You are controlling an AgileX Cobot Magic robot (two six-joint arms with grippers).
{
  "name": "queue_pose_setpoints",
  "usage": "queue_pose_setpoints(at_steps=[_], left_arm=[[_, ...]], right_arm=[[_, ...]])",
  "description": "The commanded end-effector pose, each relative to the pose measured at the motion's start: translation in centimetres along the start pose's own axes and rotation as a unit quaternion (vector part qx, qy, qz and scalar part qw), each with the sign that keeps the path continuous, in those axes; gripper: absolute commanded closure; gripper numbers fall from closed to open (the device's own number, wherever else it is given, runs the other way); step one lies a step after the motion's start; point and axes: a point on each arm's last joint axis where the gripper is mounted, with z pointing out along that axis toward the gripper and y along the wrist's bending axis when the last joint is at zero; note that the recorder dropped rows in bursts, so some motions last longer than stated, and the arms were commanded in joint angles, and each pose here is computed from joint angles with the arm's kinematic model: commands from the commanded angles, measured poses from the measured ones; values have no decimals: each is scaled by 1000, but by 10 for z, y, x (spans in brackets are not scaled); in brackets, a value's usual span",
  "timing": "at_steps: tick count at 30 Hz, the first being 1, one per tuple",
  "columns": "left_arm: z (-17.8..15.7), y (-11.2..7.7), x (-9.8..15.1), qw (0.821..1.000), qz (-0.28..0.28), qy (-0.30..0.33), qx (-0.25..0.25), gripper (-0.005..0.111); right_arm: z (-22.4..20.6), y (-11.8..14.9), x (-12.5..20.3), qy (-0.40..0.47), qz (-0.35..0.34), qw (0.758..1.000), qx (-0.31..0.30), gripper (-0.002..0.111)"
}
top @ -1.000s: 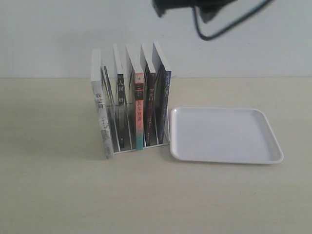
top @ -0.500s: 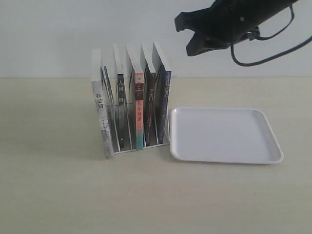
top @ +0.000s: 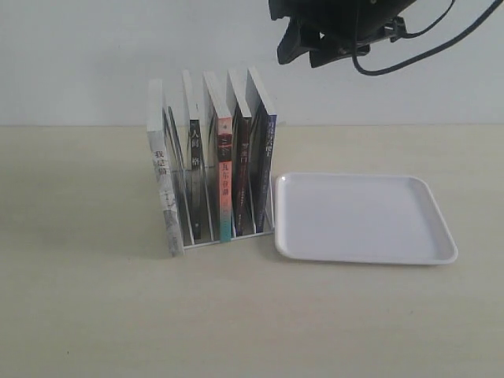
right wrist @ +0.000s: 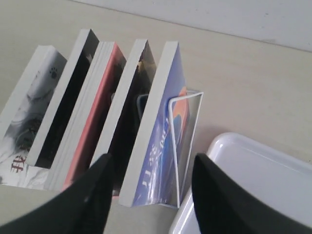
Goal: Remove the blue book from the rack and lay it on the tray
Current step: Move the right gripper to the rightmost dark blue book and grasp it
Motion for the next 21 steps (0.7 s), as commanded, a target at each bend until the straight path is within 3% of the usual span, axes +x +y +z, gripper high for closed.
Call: queue_pose_setpoints(at_steps=[1, 5, 21], left_arm=[[-1, 0, -3, 1000, -2, -11, -1, 102], [-1, 0, -3, 1000, -2, -11, -1, 102], [-1, 0, -3, 1000, -2, -11, -1, 102]], right_arm=[[17, 11, 4, 10, -27, 1000, -3, 61], [27, 19, 3, 11, -31, 999, 6, 61], [64, 5, 14, 64, -22, 997, 22, 61]])
